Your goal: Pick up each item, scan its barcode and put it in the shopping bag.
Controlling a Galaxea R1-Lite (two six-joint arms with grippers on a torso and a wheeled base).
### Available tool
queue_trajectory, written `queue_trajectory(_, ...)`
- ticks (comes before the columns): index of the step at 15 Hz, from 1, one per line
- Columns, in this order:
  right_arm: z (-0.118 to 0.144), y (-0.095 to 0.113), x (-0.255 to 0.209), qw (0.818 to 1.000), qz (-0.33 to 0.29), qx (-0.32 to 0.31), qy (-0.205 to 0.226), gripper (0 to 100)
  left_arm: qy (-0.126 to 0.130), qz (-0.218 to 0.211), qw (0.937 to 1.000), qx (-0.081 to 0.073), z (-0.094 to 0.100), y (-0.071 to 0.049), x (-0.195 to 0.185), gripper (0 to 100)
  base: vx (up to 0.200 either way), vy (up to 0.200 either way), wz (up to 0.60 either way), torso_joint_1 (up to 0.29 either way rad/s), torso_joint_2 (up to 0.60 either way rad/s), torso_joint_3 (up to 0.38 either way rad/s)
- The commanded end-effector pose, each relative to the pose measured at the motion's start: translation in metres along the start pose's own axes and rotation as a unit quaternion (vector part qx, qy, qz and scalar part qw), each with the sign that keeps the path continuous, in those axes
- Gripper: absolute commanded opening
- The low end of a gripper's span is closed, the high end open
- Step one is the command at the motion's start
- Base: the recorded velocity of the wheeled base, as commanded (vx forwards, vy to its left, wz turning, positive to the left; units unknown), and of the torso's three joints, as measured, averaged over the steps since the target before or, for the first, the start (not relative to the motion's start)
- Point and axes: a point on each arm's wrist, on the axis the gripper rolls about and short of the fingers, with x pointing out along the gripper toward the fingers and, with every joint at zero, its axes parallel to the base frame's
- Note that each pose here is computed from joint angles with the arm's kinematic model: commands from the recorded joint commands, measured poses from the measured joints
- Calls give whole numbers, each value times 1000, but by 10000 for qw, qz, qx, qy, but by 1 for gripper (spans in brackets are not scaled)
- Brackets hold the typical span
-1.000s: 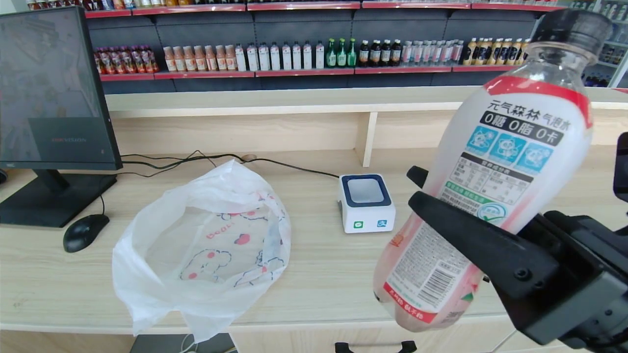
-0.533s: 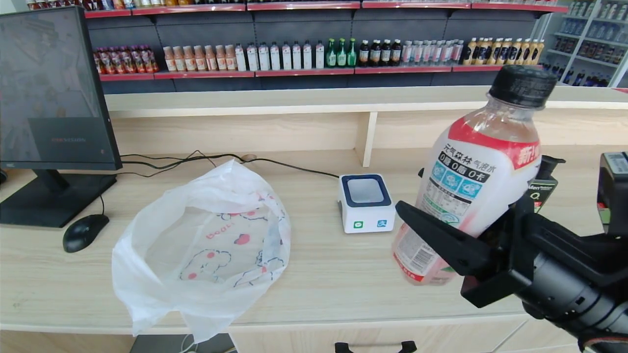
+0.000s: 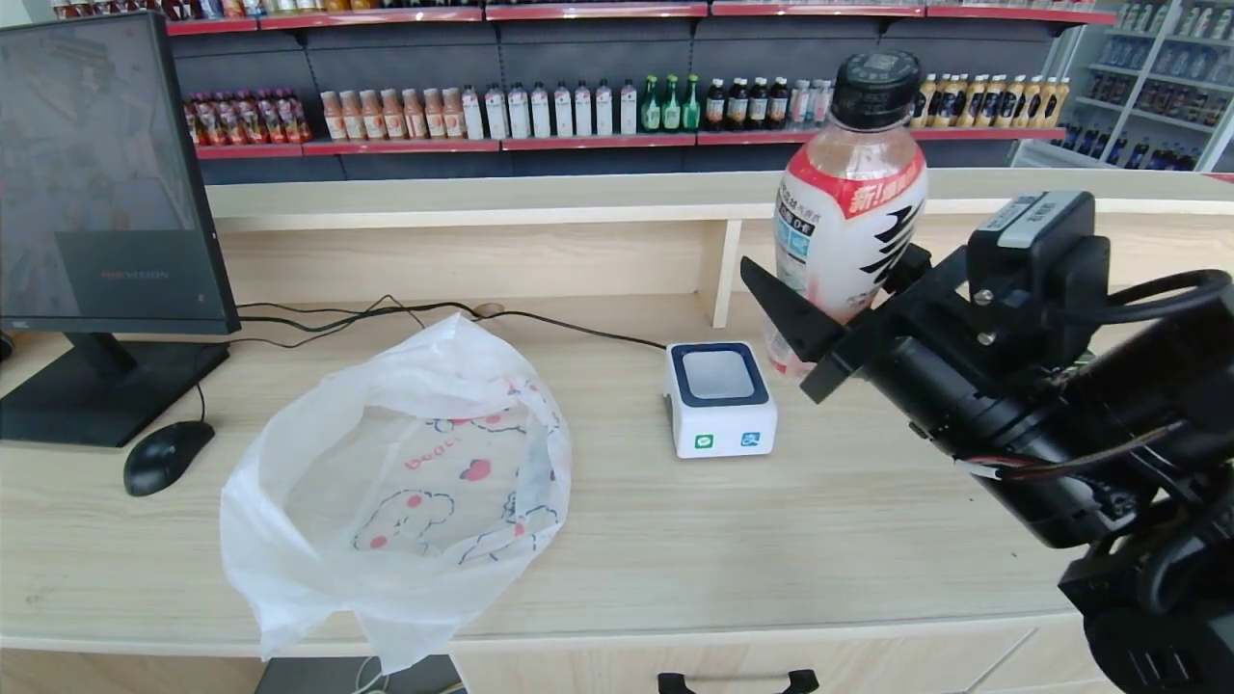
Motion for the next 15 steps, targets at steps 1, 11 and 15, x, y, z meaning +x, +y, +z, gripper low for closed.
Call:
queue_trajectory(1, -26, 9, 18, 9994, 63, -283, 163, 0, -6, 1, 10000, -2, 0, 0, 0, 100, 0, 0, 0, 0, 0, 0)
queue_trajectory(11, -77, 3, 22, 9691, 1600, -1851, -298, 0, -6, 1, 10000, -2, 0, 0, 0, 100, 0, 0, 0, 0, 0, 0)
queue_trajectory(15, -96, -19, 37, 9585, 1790, -2121, -647, 0, -6, 1, 10000, -2, 0, 0, 0, 100, 0, 0, 0, 0, 0, 0)
